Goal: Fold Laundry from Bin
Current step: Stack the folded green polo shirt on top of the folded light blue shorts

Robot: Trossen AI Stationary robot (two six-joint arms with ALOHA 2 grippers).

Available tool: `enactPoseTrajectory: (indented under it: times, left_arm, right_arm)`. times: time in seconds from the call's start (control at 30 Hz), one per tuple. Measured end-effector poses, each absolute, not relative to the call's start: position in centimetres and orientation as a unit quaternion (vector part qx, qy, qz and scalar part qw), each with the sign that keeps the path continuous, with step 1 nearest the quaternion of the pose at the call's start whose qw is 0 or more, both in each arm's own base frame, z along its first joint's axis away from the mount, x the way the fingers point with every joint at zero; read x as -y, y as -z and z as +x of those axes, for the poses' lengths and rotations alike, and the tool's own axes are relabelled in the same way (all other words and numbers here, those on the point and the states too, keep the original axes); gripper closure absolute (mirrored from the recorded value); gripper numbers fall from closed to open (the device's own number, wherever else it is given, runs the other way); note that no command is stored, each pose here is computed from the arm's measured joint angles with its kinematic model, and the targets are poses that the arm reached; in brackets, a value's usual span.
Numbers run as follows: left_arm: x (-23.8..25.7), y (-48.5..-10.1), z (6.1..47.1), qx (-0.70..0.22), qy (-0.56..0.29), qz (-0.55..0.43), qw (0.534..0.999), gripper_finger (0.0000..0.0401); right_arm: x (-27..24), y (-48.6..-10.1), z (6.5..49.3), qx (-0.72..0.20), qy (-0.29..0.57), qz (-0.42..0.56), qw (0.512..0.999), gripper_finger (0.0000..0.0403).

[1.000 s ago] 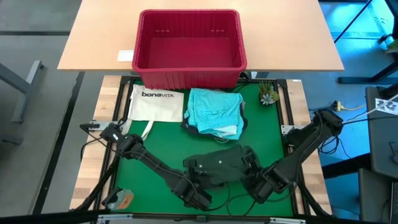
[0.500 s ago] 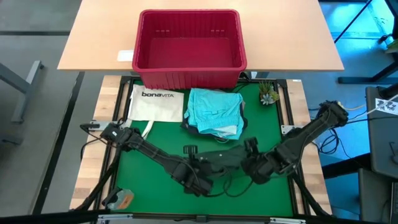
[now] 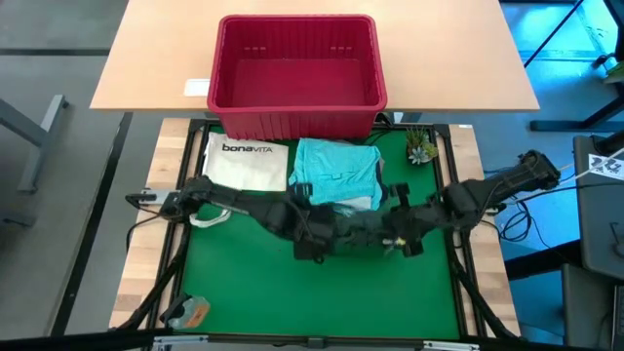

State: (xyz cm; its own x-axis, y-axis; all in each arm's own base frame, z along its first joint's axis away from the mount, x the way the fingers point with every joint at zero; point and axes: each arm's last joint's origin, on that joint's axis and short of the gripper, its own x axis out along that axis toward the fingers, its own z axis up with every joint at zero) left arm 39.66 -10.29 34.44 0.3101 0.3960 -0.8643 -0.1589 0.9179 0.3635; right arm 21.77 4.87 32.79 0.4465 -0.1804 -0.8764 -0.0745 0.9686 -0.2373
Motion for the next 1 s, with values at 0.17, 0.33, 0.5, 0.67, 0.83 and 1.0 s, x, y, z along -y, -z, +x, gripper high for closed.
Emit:
enactPoseTrajectory:
  times: [0.17,0.33,0.5,0.67,0.83,1.0]
  left_arm:
    - [7.3,-35.2,39.8,-0.565,-0.178,0.099,0.799,0.0399]
    - [4.6,-35.1,40.2,-0.580,-0.173,0.094,0.790,0.0399]
    - [1.9,-35.2,40.4,-0.588,-0.180,0.095,0.783,0.0399]
    - [-0.9,-35.5,40.3,-0.597,-0.179,0.085,0.778,0.0399]
    - [-2.7,-35.5,40.1,-0.605,-0.168,0.072,0.775,0.0399]
    - [-3.8,-35.5,40.1,-0.612,-0.148,0.075,0.773,0.0399]
  right_arm:
    - [-1.8,-33.6,21.4,-0.520,0.051,-0.112,0.845,0.0398]
    - [1.2,-33.6,21.3,-0.530,0.063,-0.103,0.839,0.0398]
    - [3.9,-33.6,21.0,-0.537,0.076,-0.093,0.835,0.0398]
    - [6.2,-33.6,20.5,-0.539,0.077,-0.081,0.835,0.0398]
    - [8.1,-33.7,20.0,-0.529,0.068,-0.059,0.844,0.0398]
    - [9.6,-34.6,19.4,-0.503,0.056,-0.038,0.861,0.0398]
